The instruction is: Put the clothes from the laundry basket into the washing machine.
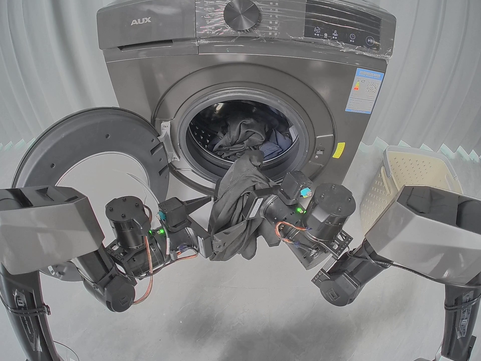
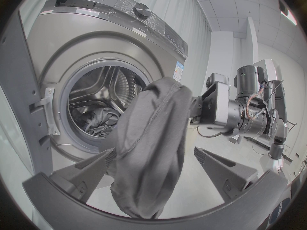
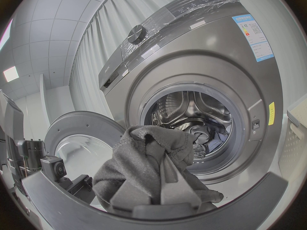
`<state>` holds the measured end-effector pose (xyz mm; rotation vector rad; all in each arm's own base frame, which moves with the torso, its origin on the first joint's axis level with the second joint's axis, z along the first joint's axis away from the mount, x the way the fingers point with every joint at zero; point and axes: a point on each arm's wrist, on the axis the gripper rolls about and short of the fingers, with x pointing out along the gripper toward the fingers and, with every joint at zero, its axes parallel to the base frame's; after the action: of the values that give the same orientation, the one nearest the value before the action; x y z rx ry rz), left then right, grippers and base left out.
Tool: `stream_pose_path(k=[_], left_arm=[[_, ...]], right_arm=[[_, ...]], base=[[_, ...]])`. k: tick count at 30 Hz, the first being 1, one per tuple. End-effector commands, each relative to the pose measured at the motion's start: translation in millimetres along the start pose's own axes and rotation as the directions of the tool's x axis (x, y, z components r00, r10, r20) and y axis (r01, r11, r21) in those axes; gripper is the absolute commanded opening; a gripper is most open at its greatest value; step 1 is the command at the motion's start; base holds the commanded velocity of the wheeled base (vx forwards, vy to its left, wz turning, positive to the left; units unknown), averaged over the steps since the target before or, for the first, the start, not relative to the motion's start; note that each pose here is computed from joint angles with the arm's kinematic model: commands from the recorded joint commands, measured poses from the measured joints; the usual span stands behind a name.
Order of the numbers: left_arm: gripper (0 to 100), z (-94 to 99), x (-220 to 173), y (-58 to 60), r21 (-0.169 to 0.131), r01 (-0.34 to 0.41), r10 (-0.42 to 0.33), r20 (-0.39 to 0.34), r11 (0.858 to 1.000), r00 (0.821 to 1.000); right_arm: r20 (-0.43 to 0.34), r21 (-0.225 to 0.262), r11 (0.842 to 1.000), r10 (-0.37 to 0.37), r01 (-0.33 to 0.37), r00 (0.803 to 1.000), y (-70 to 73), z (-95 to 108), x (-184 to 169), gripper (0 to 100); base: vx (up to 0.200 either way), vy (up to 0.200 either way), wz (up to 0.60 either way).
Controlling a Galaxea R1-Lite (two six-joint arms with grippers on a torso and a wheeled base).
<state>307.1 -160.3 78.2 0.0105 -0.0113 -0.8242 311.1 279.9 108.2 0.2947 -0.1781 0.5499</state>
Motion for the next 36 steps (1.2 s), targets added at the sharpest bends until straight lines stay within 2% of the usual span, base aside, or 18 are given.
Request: stream_pose_path(k=[1,7,18,21,22,28,29,32,36], left_arm=[[100,-1.1,5,-4.1,-0.004,0.015,-0.015,0.004,1.0,1.0],[100,-19.1,16,-0.7,-0.003,0.011,-0.011,-0.023,1.0,1.0],[100,-38.9,50,18.9,0.011,-0.111,0.111,0.016,0.994,0.994],[100,-39.3,50,19.9,0.012,-0.117,0.117,0.018,0.993,0.993],[100,-41.5,61,25.8,0.015,-0.166,0.166,0.047,0.986,0.985],[100,-38.3,63,27.5,0.018,-0.173,0.171,0.064,0.985,0.983],[0,-38.8,63,28.2,0.018,-0.176,0.174,0.064,0.984,0.983],[0,-37.5,63,28.2,0.013,-0.179,0.177,0.067,0.984,0.982],[0,-29.4,63,35.0,-0.01,-0.217,0.217,0.096,0.976,0.971]], right_arm=[[-0.009,0.001,1.0,0.004,-0.004,1.0,1.8,-5,1,0],[-0.005,0.004,1.0,0.009,-0.009,1.0,4.6,-5,1,0],[-0.002,0.014,1.0,0.02,-0.02,1.0,13.5,-2,-3,0],[0.0,0.014,1.0,0.02,-0.02,1.0,13.6,-1,-3,0],[-0.002,0.021,1.0,0.023,-0.023,1.0,19.4,-2,-4,0],[-0.003,0.027,0.999,0.022,-0.022,1.0,19.8,-3,-5,0],[-0.003,0.03,0.999,0.021,-0.021,1.0,19.2,-3,-4,0],[-0.004,0.03,0.999,0.018,-0.018,1.0,18.9,-4,-5,0],[-0.024,0.034,0.999,-0.01,0.011,1.0,12.9,-7,-9,0]], base=[[0.0,0.0,0.0],[0.0,0.0,0.0],[0.0,0.0,0.0],[0.0,0.0,0.0],[0.0,0.0,0.0],[0.0,0.0,0.0],[0.0,0.0,0.0],[0.0,0.0,0.0],[0.0,0.0,0.0]])
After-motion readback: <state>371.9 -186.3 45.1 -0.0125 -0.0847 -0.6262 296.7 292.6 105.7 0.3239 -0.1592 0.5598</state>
